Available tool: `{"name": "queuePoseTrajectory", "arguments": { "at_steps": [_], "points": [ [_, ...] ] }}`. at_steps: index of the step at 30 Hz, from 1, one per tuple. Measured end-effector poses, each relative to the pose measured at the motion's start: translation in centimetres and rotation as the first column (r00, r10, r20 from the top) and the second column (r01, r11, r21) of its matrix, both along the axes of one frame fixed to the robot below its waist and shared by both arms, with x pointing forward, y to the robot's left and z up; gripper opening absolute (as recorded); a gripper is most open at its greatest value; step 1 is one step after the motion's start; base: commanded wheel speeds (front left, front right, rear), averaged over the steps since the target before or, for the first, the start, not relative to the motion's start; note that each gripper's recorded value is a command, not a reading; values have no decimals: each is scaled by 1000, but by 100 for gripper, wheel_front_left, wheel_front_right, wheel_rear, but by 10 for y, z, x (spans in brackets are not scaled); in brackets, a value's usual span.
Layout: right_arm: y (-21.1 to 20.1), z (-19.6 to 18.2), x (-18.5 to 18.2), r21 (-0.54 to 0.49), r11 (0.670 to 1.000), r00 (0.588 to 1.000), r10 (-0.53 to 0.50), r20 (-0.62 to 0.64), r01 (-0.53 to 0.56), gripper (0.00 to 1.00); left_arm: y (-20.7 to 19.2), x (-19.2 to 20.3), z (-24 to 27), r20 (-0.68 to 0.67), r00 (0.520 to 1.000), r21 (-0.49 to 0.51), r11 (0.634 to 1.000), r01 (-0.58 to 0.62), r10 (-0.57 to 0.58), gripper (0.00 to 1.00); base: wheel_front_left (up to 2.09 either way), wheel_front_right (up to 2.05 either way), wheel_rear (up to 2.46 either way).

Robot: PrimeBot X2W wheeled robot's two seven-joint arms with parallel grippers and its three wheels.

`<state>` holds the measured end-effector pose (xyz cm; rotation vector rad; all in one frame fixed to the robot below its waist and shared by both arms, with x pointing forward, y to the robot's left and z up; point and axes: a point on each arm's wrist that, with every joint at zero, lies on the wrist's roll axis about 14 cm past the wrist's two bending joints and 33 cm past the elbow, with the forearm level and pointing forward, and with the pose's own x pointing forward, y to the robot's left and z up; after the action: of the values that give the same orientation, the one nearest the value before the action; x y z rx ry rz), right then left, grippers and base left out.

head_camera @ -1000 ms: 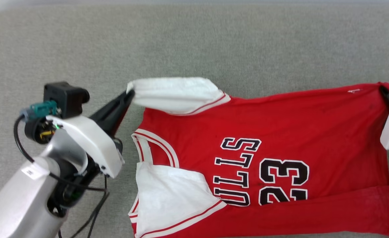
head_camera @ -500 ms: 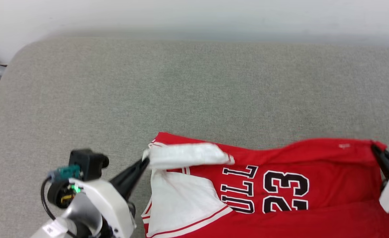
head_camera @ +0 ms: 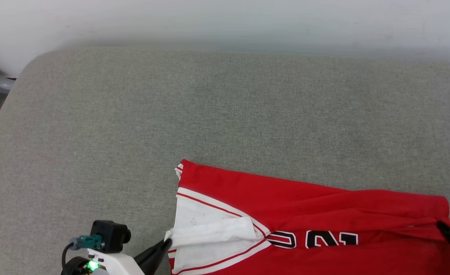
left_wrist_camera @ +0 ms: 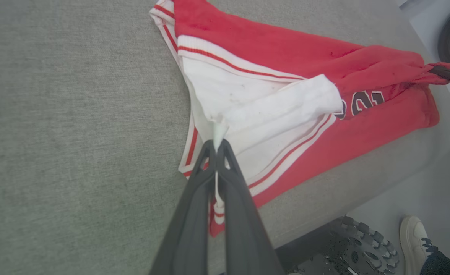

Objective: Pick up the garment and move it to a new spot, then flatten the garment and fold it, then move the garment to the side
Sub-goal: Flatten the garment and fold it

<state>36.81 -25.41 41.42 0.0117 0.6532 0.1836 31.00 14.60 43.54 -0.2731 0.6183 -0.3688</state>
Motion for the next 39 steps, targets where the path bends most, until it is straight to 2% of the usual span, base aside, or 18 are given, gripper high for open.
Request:
{"name": "queuePoseTrajectory", "arguments": {
  "at_steps": [8,9,10,11,15,19,22,26,27,29,32,35,39],
  "points": [
    [-1,-15,-14,-80,991,991,99,-87,-106,0,0,-12,-27,-83,996,33,999,33,-30,0,0,0,0],
    [-2,-17,-15,-88,990,990,104,-95,-113,5,1,-12,-30,-88,996,37,999,33,-30,0,0,0,0],
    [-3,-19,-16,-99,988,989,112,-98,-122,55,1,-12,-32,-90,995,47,998,39,-35,60,0,0,0],
    [-4,-21,-17,-108,986,987,119,-104,-130,100,1,-12,-34,-92,995,54,998,45,-40,100,0,0,0],
    [2,-22,-20,-80,987,986,128,-103,-136,100,1,-16,-42,-108,993,65,997,47,-40,100,0,0,0],
    [5,-14,-20,-59,989,988,130,-81,-134,100,3,-14,-36,-64,997,74,996,39,-35,100,0,0,0],
    [5,-1,-18,-45,991,991,126,-46,-128,100,2,-7,-20,16,1000,71,997,19,-20,100,0,0,0],
    [6,27,-11,-16,993,993,114,32,-114,100,1,11,21,193,981,36,999,-25,18,100,0,0,0],
    [6,27,-11,-16,993,993,114,32,-114,100,1,11,21,193,981,36,999,-25,18,100,0,0,0],
    [4,47,-4,7,997,993,81,82,-82,100,5,27,59,360,930,-7,996,-85,81,100,0,0,0],
    [2,50,-3,37,999,996,33,79,-36,100,13,37,80,472,873,-9,991,-132,120,100,0,0,0],
    [-1,41,-4,83,996,998,-43,35,40,100,17,41,88,543,825,-18,985,-173,156,100,0,0,0],
    [-8,22,-6,82,987,990,-132,-38,135,100,28,48,86,575,793,-18,973,-232,200,100,0,0,0]
  ]
}}
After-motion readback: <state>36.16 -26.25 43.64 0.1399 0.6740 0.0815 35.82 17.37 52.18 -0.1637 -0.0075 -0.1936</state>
